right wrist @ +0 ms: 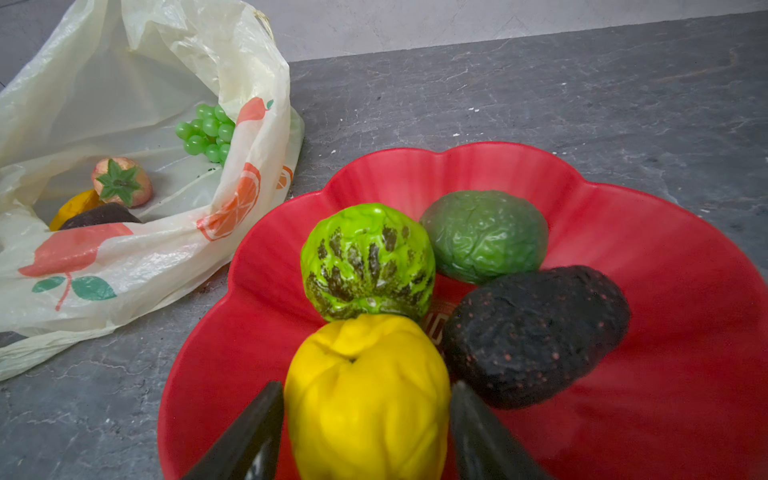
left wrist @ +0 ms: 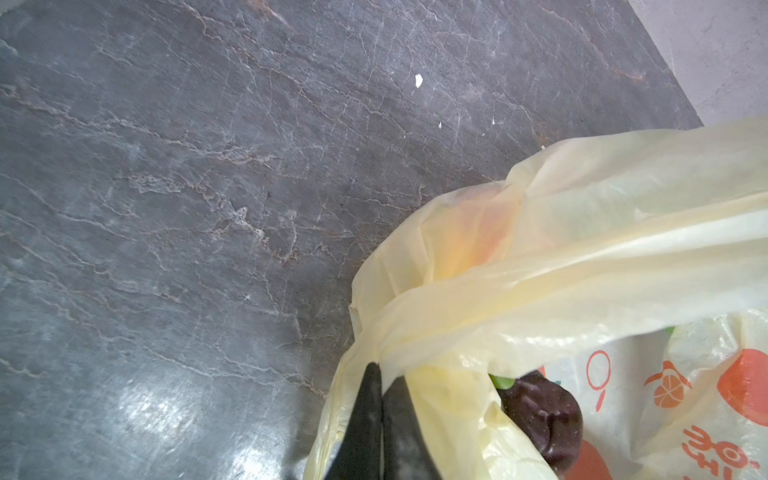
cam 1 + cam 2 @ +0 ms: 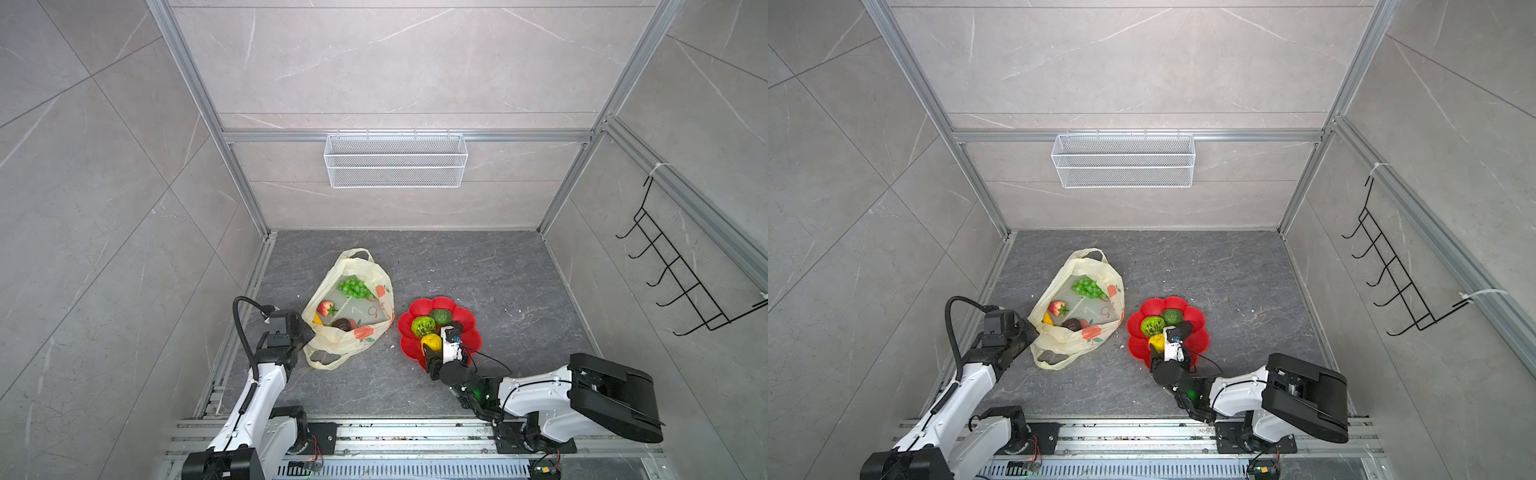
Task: Take the fake fruits out of the plastic bag
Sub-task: 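Carry the yellow fruit to the red plate and lower it nearest the robot, then open the right gripper and move it back toward the bag, then grasp the dark purple fruit in the bag with the right gripper, then lift the dark purple fruit out and carry it over the red plate, then lower the dark purple fruit onto the plate and open the right gripper, then move the right gripper back into the bag toward the pink strawberry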
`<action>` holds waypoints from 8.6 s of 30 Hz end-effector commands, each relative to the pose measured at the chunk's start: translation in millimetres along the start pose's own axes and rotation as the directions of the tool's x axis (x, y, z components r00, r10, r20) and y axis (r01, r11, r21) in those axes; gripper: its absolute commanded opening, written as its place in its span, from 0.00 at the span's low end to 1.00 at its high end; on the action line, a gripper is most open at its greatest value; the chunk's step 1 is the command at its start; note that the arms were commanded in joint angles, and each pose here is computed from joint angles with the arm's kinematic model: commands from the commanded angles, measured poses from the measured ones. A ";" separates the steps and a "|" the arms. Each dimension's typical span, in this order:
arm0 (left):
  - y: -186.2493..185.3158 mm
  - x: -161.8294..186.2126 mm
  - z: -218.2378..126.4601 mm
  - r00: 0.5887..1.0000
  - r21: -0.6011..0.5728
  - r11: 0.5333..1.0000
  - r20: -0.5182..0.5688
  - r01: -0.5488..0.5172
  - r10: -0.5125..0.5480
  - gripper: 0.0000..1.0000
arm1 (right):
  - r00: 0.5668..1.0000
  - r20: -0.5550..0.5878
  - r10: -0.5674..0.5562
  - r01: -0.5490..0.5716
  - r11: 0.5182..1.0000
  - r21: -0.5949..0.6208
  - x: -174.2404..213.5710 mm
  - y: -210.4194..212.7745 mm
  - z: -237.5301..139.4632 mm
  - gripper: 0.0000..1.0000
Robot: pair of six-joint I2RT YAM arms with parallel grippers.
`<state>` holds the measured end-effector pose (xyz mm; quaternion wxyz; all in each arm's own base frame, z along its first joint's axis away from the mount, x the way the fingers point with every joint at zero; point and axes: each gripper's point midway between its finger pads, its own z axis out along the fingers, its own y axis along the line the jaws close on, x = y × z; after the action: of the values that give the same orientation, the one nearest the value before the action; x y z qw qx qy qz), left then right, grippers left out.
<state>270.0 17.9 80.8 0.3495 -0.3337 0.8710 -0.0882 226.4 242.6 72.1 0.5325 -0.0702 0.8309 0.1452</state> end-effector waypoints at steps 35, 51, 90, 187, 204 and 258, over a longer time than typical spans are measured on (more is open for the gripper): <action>-12.7 4.5 4.7 0.999 0.060 0.998 -0.050 -0.017 0.020 0.00 | 0.985 -0.129 -0.112 0.105 0.993 -0.055 -74.9 53.0 -17.0 0.75; -2.6 34.3 -12.1 0.987 0.048 0.997 -0.152 0.060 -0.052 0.00 | 0.878 -0.460 -0.131 -0.015 0.954 -0.300 -80.2 185.9 85.4 0.66; -7.2 57.8 -7.0 0.964 0.064 0.998 -0.266 0.018 0.000 0.00 | 0.815 -0.566 -0.127 0.096 0.992 -0.086 -40.3 185.5 171.0 0.70; -20.8 31.8 0.7 0.983 0.092 0.995 -0.177 -0.040 0.055 0.00 | 0.758 -0.465 0.457 -0.542 0.838 -0.059 -27.5 -25.6 -39.6 0.58; -21.6 31.3 0.5 0.983 0.094 0.995 -0.177 -0.040 0.056 0.00 | 0.683 -0.476 0.555 -0.623 0.782 0.017 14.9 -45.8 -20.3 0.60; -26.4 40.8 -3.4 0.979 0.099 0.994 -0.193 -0.040 0.058 0.00 | 0.890 -0.377 0.257 -0.313 0.945 -0.096 -96.9 12.9 -8.6 0.74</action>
<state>251.5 -27.5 56.4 0.2600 -0.2851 0.9109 -0.1462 248.6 223.6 147.4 0.3093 0.0336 0.9099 0.2745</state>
